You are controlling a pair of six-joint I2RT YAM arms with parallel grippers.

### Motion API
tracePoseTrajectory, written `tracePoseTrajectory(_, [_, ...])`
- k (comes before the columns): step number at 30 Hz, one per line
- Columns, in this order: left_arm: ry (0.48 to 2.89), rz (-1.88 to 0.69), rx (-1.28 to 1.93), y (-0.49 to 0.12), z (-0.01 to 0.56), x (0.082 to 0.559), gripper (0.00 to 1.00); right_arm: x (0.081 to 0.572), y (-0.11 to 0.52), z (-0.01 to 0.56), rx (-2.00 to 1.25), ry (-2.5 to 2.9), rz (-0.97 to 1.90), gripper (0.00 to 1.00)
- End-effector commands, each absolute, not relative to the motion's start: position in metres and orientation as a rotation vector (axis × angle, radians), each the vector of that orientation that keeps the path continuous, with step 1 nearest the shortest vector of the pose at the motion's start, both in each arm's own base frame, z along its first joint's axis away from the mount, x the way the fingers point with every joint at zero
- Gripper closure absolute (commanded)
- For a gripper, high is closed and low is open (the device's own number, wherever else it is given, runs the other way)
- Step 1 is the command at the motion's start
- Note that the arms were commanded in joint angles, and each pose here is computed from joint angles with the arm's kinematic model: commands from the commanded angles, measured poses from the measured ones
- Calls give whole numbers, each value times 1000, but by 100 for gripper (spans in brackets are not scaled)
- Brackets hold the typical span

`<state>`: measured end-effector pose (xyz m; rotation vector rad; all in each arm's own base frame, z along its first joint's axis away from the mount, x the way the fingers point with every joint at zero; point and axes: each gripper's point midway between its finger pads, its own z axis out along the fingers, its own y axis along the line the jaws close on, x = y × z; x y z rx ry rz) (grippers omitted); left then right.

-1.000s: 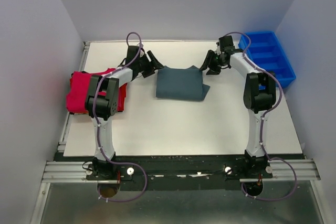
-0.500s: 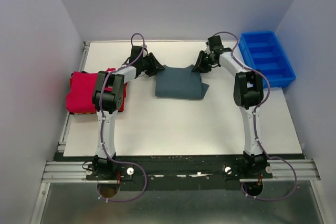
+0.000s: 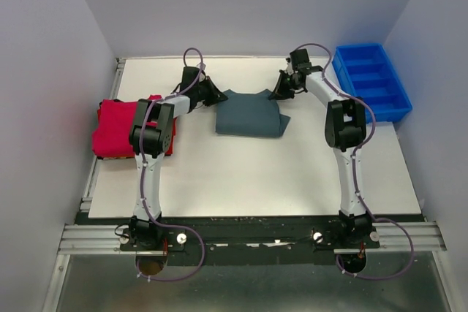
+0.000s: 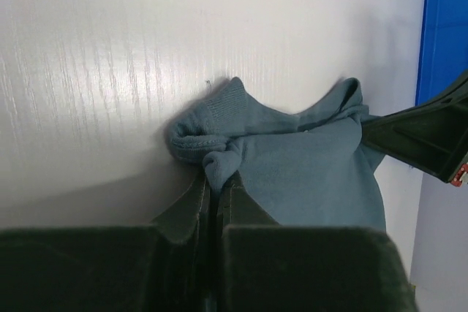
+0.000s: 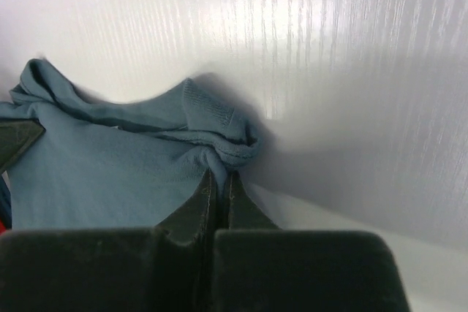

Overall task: Fold and stack the t-shirts
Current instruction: Fold the long partially folded tshirt into a neat square

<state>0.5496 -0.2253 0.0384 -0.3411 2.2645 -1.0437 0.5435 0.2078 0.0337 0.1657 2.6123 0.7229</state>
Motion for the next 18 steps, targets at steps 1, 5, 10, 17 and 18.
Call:
tracePoseTrajectory(1, [2297,-975,-275,-218,29,529,99,530,212,53,106,2583,756,99])
tracePoseTrajectory(5, [2315,-1011,-268,-219,26,505,100,501,210,52,143,2624,786,99])
tracePoseTrajectory(10, [2324,-1021,-257,-217,26,462,100,457,205,50,172,2619,813,99])
tracePoseTrajectory(17, [2312,-1017,-283,-211,30,425,82,429,192,48,196,2624,754,55])
tracePoseTrajectory(18, [2308,-1010,-299,-210,31,425,70,429,191,46,204,2632,745,52])
